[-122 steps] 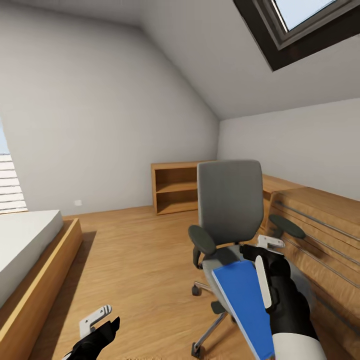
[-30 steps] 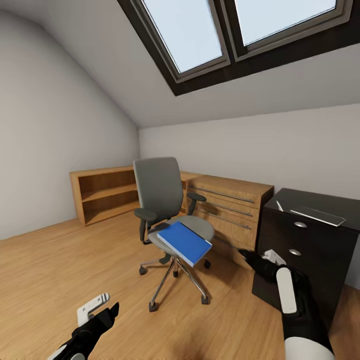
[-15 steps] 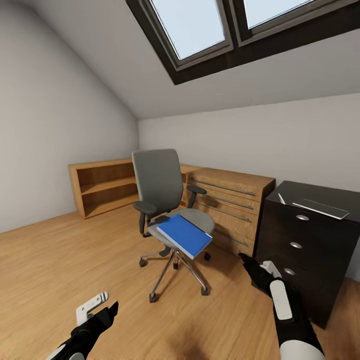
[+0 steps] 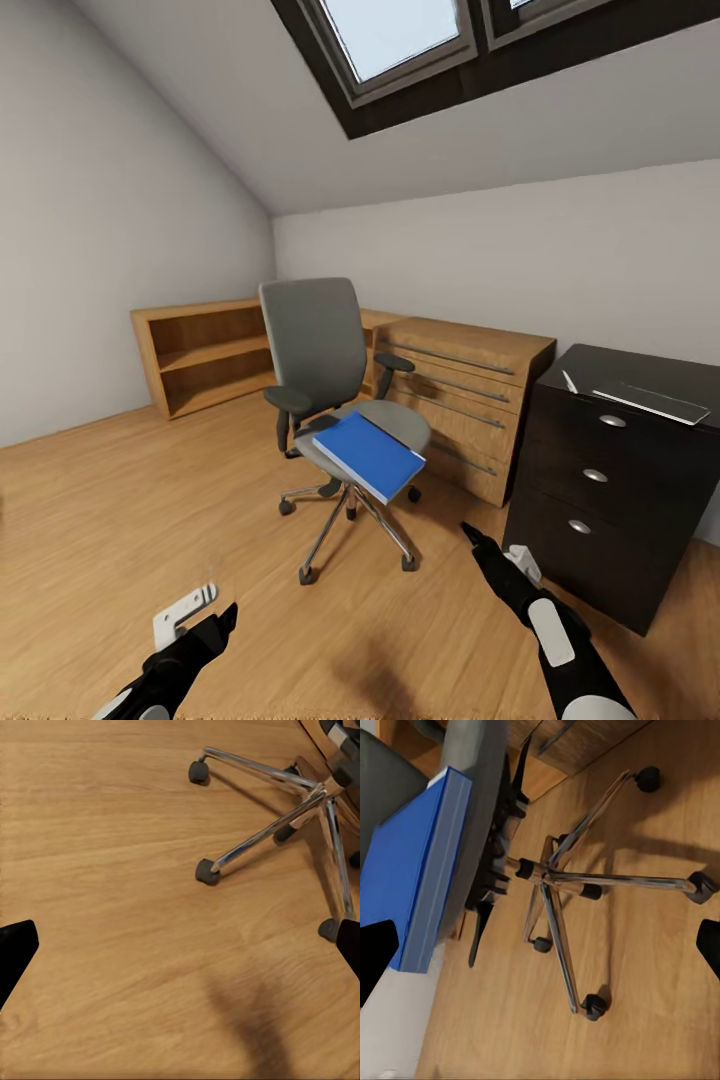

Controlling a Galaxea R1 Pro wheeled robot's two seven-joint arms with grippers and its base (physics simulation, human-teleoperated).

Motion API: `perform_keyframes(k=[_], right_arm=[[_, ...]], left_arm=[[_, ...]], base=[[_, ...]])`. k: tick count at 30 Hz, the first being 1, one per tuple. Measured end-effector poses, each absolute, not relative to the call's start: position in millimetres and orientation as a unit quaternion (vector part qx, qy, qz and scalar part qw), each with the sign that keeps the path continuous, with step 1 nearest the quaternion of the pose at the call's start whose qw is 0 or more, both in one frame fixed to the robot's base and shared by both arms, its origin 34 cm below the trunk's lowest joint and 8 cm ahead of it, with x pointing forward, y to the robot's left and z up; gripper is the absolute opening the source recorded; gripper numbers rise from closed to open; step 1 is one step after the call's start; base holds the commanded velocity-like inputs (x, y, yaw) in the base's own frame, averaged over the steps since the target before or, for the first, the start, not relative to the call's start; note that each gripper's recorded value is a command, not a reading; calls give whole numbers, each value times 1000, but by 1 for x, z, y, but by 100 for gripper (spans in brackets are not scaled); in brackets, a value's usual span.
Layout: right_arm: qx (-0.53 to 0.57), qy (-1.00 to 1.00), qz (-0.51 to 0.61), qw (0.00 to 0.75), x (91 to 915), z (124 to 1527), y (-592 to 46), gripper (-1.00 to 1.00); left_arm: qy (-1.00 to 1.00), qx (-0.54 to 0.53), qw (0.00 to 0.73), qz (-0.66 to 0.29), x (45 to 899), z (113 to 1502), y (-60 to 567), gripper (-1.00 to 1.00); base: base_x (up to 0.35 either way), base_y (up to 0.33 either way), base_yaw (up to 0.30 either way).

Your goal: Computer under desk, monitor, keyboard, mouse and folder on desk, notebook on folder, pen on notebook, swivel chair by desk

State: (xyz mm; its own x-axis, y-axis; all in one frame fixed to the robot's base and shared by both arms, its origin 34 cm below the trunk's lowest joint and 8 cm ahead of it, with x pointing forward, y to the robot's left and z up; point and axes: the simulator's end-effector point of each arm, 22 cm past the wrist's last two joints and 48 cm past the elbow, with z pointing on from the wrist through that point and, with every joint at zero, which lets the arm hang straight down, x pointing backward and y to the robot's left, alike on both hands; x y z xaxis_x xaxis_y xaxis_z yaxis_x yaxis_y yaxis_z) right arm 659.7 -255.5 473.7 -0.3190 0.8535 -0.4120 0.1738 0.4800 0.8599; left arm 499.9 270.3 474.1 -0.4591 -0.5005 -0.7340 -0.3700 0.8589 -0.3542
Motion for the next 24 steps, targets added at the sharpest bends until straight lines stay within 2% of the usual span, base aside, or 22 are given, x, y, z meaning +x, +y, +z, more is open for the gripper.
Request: perform_keyframes(k=[24], right_arm=[[268, 720, 461, 444, 654, 456, -189, 100]], left_arm=[[873, -254, 412, -64, 496, 432, 264, 100]], base=[[0, 0, 0]])
